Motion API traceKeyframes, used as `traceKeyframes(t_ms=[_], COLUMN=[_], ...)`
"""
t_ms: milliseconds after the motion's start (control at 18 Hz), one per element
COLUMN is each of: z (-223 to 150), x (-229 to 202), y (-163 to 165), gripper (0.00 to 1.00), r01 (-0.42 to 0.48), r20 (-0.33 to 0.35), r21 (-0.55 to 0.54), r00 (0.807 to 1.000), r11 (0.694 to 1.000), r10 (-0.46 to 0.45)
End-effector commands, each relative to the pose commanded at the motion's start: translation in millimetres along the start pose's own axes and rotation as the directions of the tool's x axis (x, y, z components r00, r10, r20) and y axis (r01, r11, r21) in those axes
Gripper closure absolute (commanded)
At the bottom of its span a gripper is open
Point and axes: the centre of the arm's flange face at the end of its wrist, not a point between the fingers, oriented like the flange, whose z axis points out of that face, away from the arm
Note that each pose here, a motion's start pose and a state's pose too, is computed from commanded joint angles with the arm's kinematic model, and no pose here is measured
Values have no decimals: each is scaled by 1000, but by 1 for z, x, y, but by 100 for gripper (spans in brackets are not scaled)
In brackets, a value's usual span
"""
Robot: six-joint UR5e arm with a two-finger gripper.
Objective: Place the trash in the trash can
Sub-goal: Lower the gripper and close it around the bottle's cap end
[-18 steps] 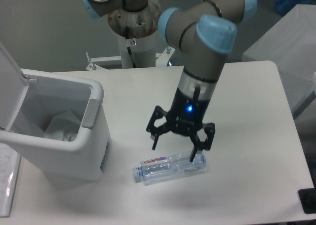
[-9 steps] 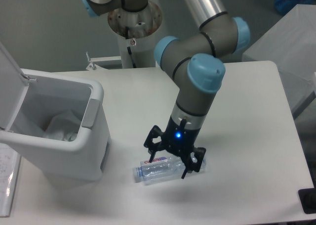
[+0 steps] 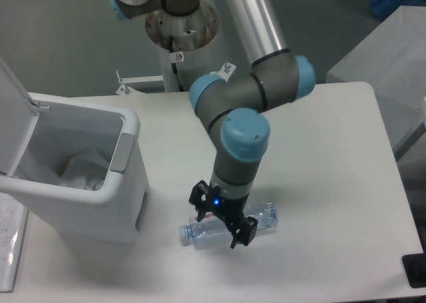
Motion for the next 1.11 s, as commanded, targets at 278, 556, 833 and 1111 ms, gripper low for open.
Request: traceKeyframes(t_ms=[278,556,833,1111], z=[13,36,55,71], x=[8,15,16,21], y=[-3,-8,-8,-12], gripper=[0,0,0,0], r01=[-25,-54,-56,-68], r20=[-25,-27,-44,-40], r21=[-32,-118,-140,-190], r00=[999,998,998,997], r11=[999,992,989,979], r10=[24,51,50,62])
